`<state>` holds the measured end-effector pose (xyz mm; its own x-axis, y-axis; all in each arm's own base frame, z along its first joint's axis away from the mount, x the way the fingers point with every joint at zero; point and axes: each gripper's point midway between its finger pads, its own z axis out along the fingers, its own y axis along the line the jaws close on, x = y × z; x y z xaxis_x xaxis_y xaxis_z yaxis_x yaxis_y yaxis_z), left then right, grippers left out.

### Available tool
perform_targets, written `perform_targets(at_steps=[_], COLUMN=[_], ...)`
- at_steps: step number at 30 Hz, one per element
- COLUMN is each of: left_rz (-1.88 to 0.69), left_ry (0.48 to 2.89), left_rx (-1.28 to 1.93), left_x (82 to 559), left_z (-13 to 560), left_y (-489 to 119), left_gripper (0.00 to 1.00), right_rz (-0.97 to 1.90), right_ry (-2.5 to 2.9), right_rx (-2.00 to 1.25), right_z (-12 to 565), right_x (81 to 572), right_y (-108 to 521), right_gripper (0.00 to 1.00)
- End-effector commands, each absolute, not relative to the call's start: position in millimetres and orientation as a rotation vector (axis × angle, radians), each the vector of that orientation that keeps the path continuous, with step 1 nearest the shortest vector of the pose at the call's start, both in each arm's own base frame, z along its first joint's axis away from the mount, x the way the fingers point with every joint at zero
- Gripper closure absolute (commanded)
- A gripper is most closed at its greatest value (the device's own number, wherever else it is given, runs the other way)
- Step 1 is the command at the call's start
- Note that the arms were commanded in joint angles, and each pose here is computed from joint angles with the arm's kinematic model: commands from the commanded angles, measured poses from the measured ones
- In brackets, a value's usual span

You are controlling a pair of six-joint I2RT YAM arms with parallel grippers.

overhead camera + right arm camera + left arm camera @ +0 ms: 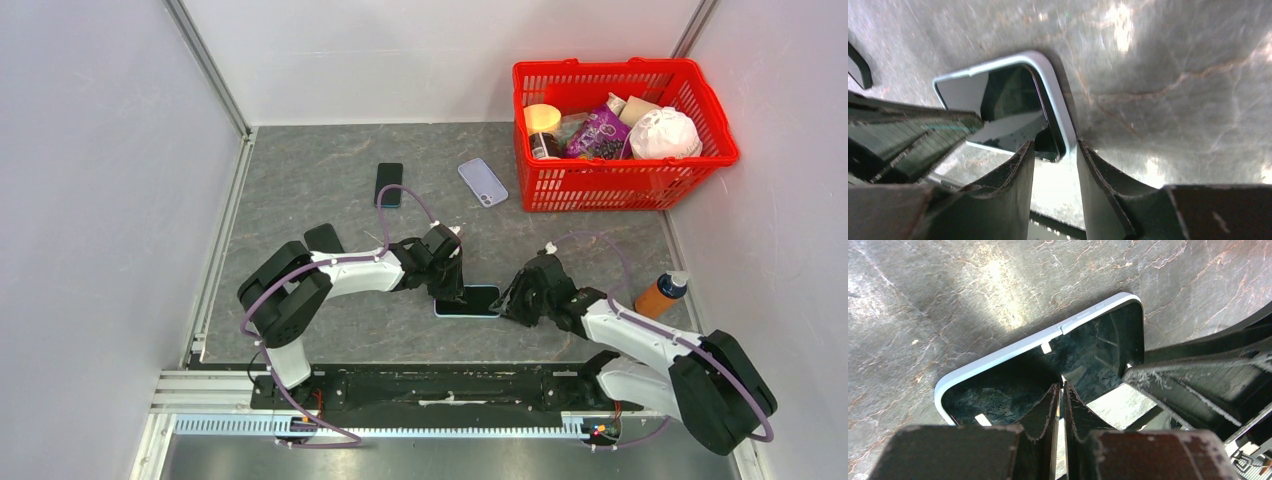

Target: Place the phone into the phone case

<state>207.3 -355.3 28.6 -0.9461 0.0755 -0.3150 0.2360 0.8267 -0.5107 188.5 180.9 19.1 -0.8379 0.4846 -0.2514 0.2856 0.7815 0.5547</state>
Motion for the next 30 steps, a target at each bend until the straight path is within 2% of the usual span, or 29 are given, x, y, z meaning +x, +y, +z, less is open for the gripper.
perform_targets(at_steps=[1, 9, 30], left_rz=[-0.560, -0.571, -0.579], left_ry=[2.855, 2.851, 2.848], left_rx=[0.242, 0.242, 0.262], left_x=[192.7, 193.2, 196.3], left_z=[-15.7, -15.2, -13.6], left_y=[-312.8, -314.9, -319.1], left_gripper=[0.87, 0.87, 0.87], right_rz=[0.543, 0.478, 0.616], right_ry=[2.854, 2.785, 2.561], right_rx=[0.648, 0.709, 0.812], right_z=[-17.0, -18.7, -10.7], right_x=[122.5, 129.9, 169.7], right_y=[152.6, 141.6, 151.6], right_gripper=[0.56, 0.57, 0.64])
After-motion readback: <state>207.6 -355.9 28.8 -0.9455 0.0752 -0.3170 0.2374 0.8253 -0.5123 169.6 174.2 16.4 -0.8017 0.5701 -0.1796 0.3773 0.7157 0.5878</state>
